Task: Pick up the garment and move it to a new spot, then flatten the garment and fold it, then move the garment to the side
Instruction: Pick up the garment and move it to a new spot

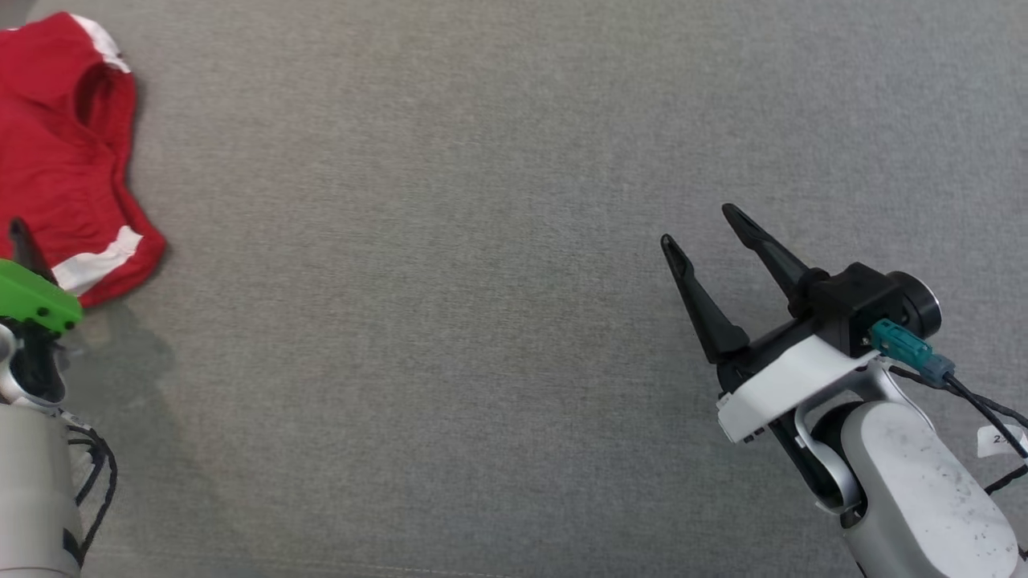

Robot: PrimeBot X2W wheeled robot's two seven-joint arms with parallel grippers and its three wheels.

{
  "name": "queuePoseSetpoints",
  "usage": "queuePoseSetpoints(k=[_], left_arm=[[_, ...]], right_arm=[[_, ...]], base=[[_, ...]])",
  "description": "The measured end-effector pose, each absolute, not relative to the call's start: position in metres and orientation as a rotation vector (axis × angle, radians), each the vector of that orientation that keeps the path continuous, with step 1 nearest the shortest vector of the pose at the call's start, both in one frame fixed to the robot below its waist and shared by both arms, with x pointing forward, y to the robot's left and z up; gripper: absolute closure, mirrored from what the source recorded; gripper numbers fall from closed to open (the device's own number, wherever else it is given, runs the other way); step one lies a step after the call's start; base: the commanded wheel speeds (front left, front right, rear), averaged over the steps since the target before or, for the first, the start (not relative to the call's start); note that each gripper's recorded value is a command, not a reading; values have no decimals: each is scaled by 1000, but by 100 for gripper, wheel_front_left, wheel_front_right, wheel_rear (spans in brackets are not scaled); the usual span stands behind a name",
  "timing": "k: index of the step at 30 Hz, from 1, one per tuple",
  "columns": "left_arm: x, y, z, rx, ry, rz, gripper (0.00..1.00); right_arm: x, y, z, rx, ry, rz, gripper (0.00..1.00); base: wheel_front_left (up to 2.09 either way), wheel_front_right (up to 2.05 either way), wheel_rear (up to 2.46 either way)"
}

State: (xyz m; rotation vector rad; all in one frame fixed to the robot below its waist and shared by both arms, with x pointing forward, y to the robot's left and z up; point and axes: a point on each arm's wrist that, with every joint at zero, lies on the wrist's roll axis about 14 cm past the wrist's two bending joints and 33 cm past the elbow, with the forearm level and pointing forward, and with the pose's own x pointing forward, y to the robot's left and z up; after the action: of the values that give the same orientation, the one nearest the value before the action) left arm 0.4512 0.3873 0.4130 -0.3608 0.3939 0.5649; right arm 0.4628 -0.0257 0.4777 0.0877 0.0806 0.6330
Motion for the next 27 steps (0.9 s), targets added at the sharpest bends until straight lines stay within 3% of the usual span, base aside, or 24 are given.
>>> queuePoseSetpoints(k=[11,12,13,20,27], left_arm=[[473,362,325,-399,657,603,3],[476,360,322,-400,667,598,80],[478,359,320,-396,670,593,100],[500,345,346,-390,585,476,100],[534,347,455,-312,333,326,100]], right_arm=[[470,-79,431,77,185,490,0],[469,-82,428,78,193,479,0],[469,-84,427,81,194,471,0],[463,-87,435,100,172,449,0],[449,-70,462,165,105,464,0]], base=[[0,0,0],[0,0,0],[0,0,0],[0,0,0],[0,0,0]])
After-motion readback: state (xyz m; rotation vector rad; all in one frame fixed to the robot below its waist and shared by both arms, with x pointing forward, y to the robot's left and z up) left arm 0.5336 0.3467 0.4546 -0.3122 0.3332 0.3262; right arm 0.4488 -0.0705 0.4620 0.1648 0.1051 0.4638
